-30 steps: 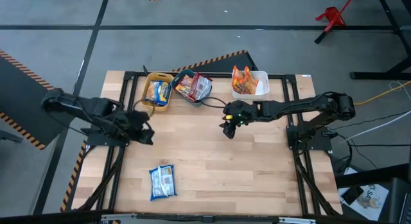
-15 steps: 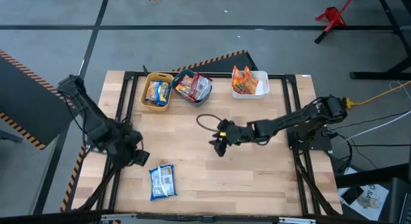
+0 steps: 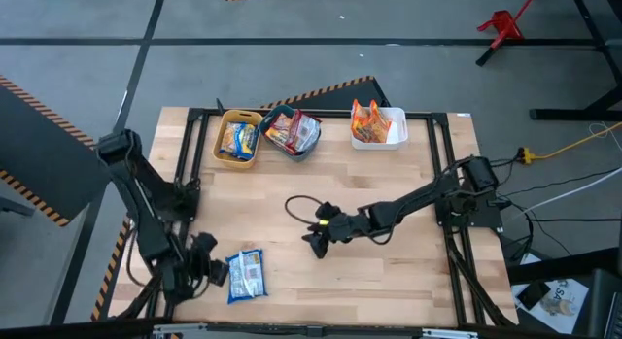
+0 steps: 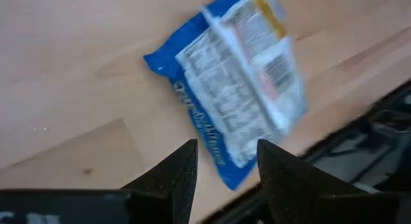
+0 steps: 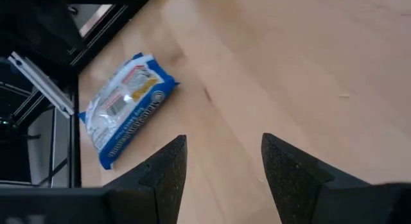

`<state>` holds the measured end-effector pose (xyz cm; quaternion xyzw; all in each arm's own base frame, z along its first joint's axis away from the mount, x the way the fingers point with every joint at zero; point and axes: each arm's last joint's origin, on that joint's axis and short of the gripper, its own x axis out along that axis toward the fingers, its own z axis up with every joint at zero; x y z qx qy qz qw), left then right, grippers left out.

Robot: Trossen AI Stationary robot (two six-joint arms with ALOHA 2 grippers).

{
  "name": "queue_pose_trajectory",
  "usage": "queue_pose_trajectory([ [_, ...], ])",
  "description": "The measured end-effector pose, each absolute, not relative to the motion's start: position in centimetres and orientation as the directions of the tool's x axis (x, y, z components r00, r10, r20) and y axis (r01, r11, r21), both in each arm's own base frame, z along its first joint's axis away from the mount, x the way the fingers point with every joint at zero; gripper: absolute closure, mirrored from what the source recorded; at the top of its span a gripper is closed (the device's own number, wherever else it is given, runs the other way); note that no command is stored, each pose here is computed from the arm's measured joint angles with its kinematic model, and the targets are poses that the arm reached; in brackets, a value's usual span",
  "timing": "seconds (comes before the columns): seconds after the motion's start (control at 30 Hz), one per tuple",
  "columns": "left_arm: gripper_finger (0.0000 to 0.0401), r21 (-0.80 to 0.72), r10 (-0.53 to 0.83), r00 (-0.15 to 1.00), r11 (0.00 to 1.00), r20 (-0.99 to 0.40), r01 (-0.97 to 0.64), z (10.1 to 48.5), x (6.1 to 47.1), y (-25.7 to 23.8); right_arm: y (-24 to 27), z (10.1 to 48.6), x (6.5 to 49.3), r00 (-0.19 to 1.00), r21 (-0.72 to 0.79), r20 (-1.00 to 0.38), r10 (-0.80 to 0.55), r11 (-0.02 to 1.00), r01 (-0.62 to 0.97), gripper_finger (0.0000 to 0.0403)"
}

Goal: Sort Maruchan noodles
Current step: Put the blue bag into the yellow bin

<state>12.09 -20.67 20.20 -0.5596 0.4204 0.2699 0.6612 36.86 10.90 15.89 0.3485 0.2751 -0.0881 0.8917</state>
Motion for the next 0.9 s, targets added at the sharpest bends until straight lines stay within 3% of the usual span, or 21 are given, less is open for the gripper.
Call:
queue_pose_trajectory([
  [0.33, 0.0243, -0.537, 0.022, 0.566, 0.286, -0.824, -0.794, 15.9, 13.7, -22.9, 12.4, 15.1, 40.3, 0.817, 0.590, -0.563, 0.123, 0.752, 0.293, 0.0214],
  [0.57, 0.0244, -0.402, -0.048, 0.412, 0.347, -0.910, -0.848, 14.8, 13.0, -23.5, 12.6, 15.2, 40.7, 0.816, 0.619, -0.557, 0.153, 0.732, 0.285, 0.0214],
  [0.9, 0.0245, -0.534, 0.001, 0.556, 0.277, -0.831, -0.799, 13.5, 12.4, -24.8, 13.4, 15.3, 40.5, 0.823, 0.630, -0.548, 0.149, 0.721, 0.289, 0.0214],
])
